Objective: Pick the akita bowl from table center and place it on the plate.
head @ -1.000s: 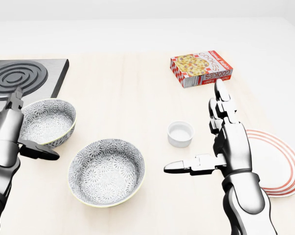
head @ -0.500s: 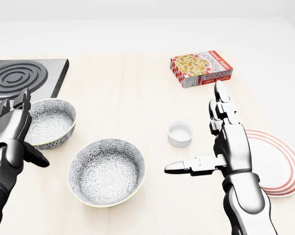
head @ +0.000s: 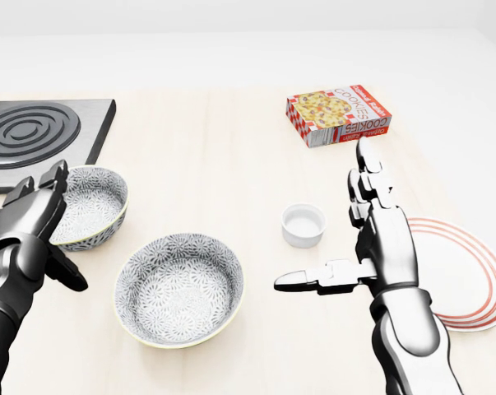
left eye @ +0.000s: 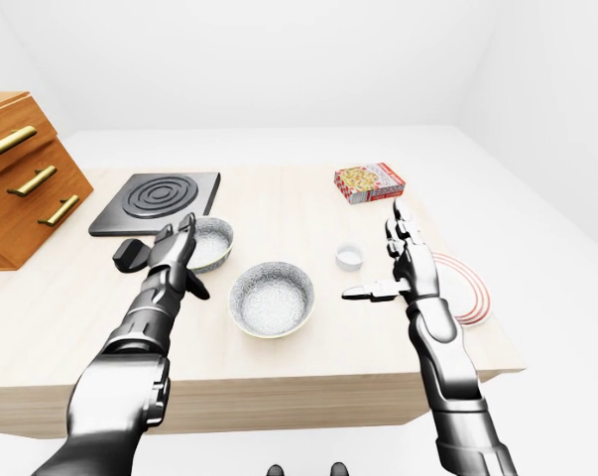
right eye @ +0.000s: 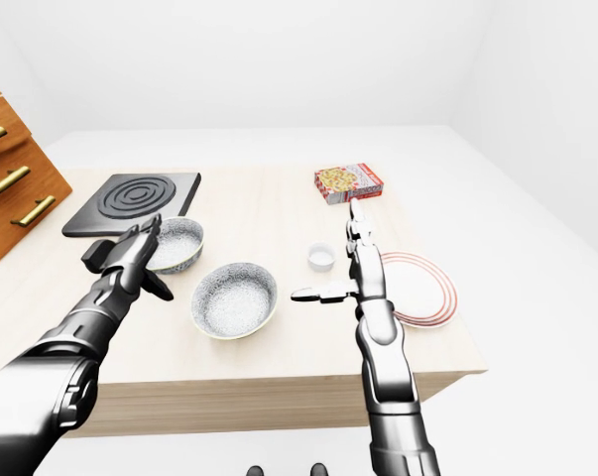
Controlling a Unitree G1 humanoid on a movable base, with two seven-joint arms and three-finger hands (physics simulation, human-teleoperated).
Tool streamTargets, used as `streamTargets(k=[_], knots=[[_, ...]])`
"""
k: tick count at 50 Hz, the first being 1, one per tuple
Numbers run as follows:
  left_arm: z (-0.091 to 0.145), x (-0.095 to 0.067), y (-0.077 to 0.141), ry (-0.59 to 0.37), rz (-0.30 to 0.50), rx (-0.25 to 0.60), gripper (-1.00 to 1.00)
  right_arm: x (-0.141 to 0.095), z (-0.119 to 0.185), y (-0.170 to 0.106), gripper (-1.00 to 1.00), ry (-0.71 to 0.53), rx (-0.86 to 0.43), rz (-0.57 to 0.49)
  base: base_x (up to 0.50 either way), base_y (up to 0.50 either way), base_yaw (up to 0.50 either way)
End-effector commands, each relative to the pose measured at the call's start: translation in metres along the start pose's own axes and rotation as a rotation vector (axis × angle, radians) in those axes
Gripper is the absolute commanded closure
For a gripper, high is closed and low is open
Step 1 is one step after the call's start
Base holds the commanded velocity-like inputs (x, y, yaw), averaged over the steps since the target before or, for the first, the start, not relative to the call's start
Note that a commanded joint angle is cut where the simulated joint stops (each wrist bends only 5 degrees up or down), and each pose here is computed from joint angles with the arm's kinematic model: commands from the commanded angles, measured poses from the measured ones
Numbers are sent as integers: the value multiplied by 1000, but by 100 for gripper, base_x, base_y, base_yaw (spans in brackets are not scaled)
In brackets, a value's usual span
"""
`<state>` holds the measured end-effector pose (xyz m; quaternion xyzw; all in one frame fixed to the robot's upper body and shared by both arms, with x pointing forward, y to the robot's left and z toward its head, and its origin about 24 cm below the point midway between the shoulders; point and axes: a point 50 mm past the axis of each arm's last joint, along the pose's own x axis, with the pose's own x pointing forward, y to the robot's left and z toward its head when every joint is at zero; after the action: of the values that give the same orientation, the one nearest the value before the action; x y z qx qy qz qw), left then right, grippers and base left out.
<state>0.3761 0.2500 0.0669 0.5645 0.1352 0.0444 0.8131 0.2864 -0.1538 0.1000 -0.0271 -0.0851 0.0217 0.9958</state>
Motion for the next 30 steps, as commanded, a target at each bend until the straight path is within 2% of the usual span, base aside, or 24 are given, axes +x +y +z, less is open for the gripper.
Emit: streamTargets(k=[1,13,19,28,29,30], knots=[[3,1,0,-8,-58,5,-100,1,-3,1,-100,15,2,2,0,0,0],[3,1,-1,-16,-114,59,-100,3,-6,3,-100,27,2,5,0,0,0],[3,1,-4,-19,-181,109,-100,1,-10,3,-100,42,2,9,0,0,0],[6,2,0,-22,-247,124,-100,-1,-13,4,-100,55,2,14,0,0,0],[7,2,0,-23,-255,125,-43,-1,-13,4,-100,55,2,13,0,0,0],[7,2,0,-23,-262,126,6,-2,-13,3,-100,55,2,14,0,0,0]])
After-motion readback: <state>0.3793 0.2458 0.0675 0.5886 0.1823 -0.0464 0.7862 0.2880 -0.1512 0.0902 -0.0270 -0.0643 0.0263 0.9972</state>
